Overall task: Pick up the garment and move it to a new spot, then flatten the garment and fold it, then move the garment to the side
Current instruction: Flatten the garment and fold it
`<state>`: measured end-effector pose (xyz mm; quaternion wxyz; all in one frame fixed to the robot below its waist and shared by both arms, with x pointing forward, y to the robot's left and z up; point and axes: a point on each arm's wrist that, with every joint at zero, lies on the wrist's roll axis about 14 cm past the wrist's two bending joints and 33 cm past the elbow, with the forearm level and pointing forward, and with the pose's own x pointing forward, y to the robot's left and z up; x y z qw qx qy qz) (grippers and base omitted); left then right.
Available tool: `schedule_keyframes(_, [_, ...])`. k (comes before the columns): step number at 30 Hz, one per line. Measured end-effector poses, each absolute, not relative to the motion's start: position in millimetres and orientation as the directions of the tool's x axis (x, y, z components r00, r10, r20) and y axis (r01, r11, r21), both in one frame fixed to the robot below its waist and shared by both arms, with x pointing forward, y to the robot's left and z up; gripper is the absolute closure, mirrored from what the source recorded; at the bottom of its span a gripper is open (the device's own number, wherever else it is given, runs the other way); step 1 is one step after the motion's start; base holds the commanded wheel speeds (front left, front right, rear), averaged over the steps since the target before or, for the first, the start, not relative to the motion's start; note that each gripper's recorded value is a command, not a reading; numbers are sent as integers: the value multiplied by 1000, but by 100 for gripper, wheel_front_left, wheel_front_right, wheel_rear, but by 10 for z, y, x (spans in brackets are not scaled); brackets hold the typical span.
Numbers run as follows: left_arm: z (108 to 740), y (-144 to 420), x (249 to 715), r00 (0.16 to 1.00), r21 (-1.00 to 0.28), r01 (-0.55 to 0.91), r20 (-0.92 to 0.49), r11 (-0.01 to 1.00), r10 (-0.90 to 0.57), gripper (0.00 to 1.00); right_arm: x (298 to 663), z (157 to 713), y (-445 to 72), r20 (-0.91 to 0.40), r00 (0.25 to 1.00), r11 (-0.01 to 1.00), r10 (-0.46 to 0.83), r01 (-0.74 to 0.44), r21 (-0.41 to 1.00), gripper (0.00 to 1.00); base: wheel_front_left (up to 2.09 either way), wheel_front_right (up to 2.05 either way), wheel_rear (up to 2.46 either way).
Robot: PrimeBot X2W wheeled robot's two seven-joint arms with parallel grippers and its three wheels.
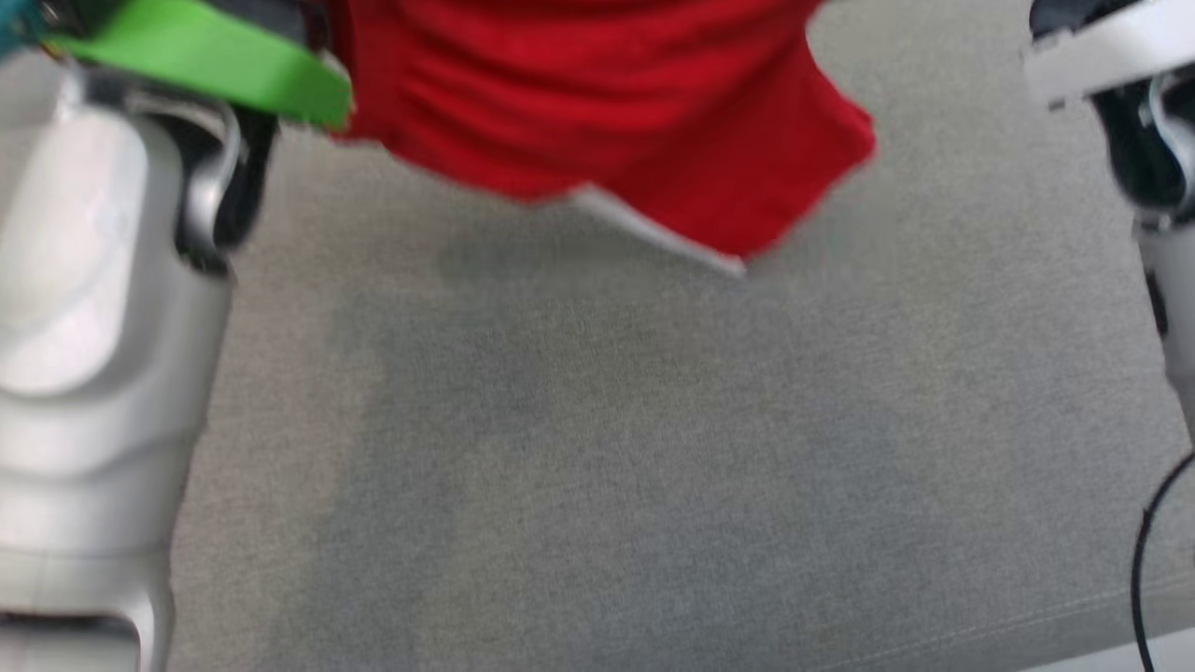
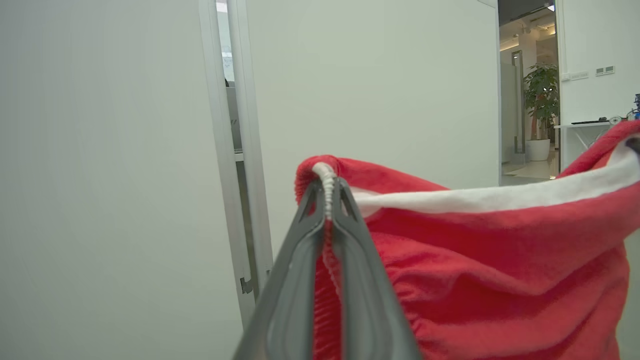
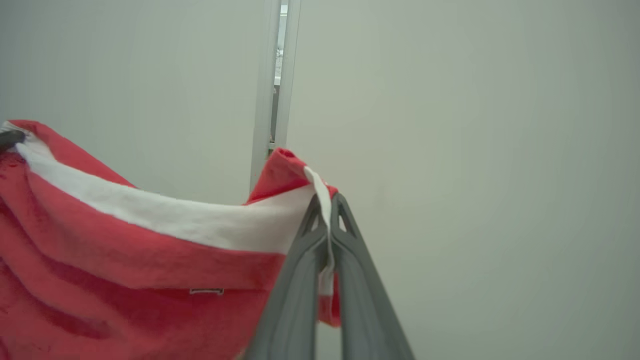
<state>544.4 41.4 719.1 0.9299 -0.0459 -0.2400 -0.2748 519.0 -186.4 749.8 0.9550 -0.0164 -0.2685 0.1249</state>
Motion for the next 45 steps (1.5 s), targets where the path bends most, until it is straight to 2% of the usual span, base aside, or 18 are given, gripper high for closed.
schedule_keyframes(5, [7473,421,5869,689,70,488,581,870,-433,100,5680,7682,-2041,582,798,985,159,-167,-40,100,0,0,0])
schedule_keyframes(7, [7448,430,6011,696,41,481,589,876,-409,100,5848,7623,-2094,578,806,989,129,-149,-13,100,0,0,0])
schedule_keyframes(12, [6900,511,6250,778,-47,459,503,887,-376,100,6145,7031,-2079,467,878,988,106,-145,47,100,0,0,0])
schedule_keyframes(15, [6165,649,6191,866,-151,418,362,896,-344,100,6139,6311,-2065,315,945,982,92,-139,131,100,0,0,0])
schedule_keyframes(19, [5130,769,5814,943,-289,331,125,898,-308,100,5847,5343,-2047,82,993,964,79,-97,247,100,0,0,0])
schedule_keyframes(22, [4427,844,5381,956,-351,248,-64,903,-288,100,5504,4730,-1975,-87,992,948,96,-64,313,100,0,0,0])
schedule_keyframes(27, [3940,916,4800,943,-404,155,-213,902,-257,100,4933,4163,-1892,-257,959,898,119,6,440,100,0,0,0])
schedule_keyframes(33, [3810,916,4329,928,-417,129,-270,900,-258,100,4494,4048,-1925,-297,948,838,119,64,542,100,0,0,0])
schedule_keyframes(45, [3915,1018,3664,937,-472,79,-266,878,-227,100,3799,3966,-1919,-312,944,817,106,96,569,100,0,0,0])
